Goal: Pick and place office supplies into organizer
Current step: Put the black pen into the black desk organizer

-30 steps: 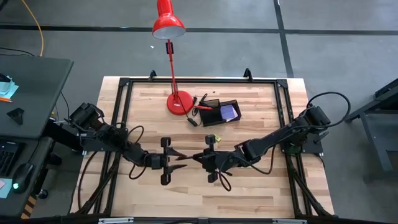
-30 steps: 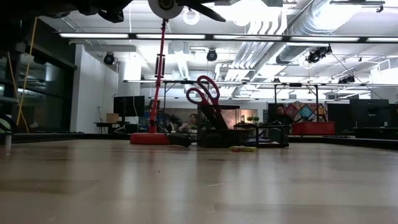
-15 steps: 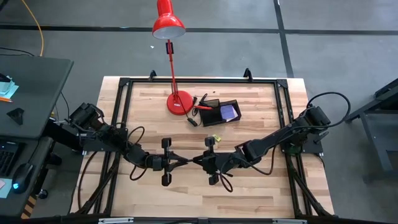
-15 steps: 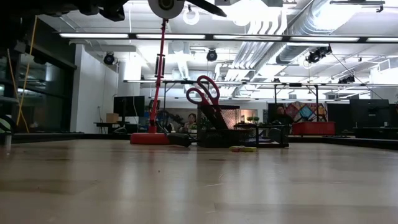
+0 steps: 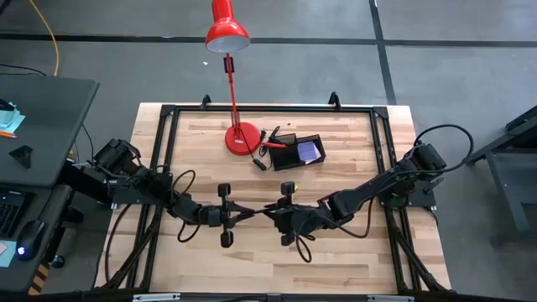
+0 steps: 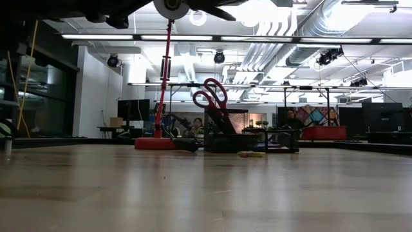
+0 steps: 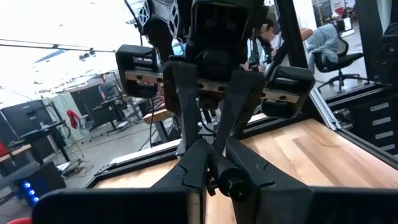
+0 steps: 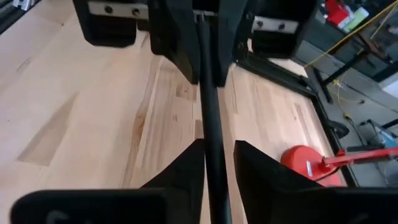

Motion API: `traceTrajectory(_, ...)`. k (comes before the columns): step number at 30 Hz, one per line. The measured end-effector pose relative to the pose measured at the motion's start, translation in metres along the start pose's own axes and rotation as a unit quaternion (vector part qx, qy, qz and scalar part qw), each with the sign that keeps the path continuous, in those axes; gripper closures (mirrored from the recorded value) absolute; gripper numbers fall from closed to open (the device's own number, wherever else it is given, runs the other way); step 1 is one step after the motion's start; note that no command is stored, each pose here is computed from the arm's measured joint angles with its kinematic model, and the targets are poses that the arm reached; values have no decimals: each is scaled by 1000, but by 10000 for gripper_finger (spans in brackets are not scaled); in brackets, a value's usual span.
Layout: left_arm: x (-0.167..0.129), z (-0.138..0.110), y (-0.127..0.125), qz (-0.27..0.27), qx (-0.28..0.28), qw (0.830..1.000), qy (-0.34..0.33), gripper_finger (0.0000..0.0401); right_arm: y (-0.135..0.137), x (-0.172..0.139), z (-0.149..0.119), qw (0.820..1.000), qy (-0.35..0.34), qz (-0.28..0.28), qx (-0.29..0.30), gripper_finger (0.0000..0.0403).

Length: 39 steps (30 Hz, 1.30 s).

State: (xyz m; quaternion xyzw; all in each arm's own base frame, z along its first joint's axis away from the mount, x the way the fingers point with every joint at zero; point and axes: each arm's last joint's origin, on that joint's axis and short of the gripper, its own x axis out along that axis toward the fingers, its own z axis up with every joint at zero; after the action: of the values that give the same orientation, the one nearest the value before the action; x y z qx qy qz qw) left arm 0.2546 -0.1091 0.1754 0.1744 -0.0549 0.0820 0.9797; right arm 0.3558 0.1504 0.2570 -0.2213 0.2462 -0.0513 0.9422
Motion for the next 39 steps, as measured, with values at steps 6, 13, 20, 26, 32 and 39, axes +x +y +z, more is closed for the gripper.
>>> traceTrajectory(6,0,0,1,12,-13,1000,2,349,5,-4,-4,999,24,-27,9,313)
traceTrajectory(13,0,0,1,21,-14,1000,6,373,20,-34,-24,990,117,-80,1,304)
traceTrajectory(20,7,-6,13,45,-42,998,14,367,39,-66,-38,983,149,-106,29,304)
traceTrajectory(26,19,-17,37,104,-54,993,34,347,47,-83,-47,977,160,-128,50,304)
traceTrajectory(32,31,-31,67,132,-70,988,47,399,49,-90,-51,974,163,-137,77,304)
traceTrajectory(39,35,-41,78,117,-90,987,61,359,46,-81,-56,966,138,-207,75,304)
